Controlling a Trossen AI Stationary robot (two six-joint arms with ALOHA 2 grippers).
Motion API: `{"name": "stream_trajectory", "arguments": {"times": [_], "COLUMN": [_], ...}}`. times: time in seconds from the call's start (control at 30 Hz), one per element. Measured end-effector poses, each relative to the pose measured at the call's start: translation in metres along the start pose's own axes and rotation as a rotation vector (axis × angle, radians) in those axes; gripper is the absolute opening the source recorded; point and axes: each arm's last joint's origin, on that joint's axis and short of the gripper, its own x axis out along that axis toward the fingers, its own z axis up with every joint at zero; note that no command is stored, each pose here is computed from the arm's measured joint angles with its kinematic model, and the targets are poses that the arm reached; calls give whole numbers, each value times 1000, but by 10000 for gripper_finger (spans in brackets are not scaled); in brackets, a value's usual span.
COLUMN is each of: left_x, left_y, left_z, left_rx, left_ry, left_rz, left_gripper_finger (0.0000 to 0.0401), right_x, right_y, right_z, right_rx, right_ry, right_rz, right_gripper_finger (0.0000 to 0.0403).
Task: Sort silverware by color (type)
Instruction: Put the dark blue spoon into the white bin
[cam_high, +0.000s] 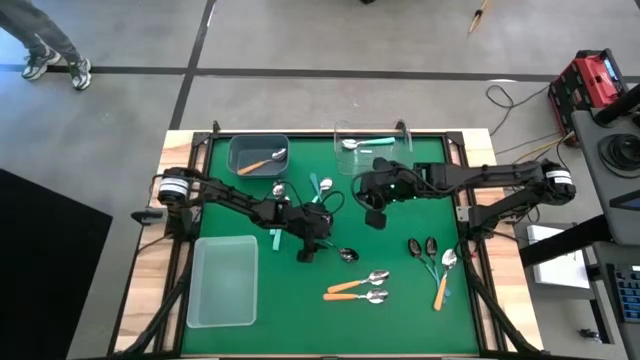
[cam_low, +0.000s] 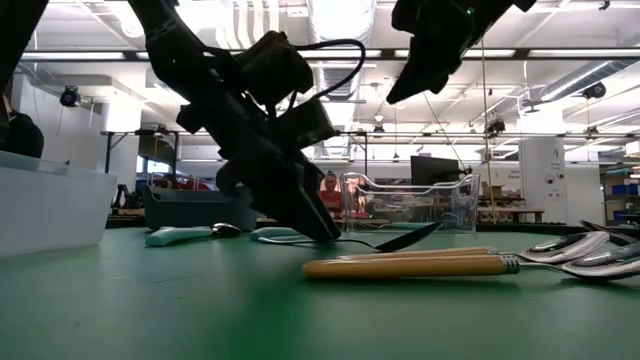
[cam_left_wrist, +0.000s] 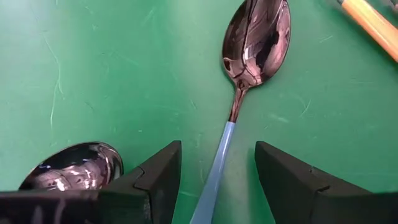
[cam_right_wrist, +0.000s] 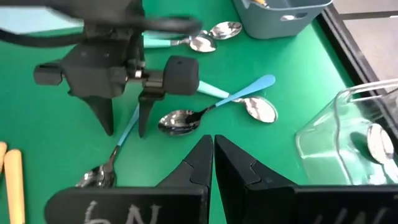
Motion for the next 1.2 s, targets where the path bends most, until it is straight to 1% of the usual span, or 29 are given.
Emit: {"name": "stream_trajectory", "arguments": {"times": [0.13, 0.3, 0.47, 0.7, 0.83, 1.0, 1.2], "left_x": [1, 6, 14, 15, 14, 6, -20], "left_y": [0, 0, 1, 1, 1, -3, -9], "left_z": [-1, -4, -8, -7, -5, 0, 24], "left_rx": [-15, -15, -24, -21, -21, -25, -51], "left_ry": [6, 8, 3, -18, -28, -39, -130], "left_rz": [9, 7, 0, 4, 9, 16, 10], "left_gripper_finger": [179, 148, 99, 11, 8, 3, 2], "right_x": [5, 10, 11, 12, 12, 12, 10], "right_y": [2, 2, 2, 2, 2, 2, 2], "right_z": [-8, -16, -18, -20, -18, -12, -5], "right_rx": [-6, -7, -8, -52, -77, -112, -167], "right_ry": [18, 32, 39, 43, 27, -37, -94], "right_rz": [3, 0, 0, 1, 1, 0, -6], "right_gripper_finger": [9, 9, 9, 9, 9, 9, 9]}}
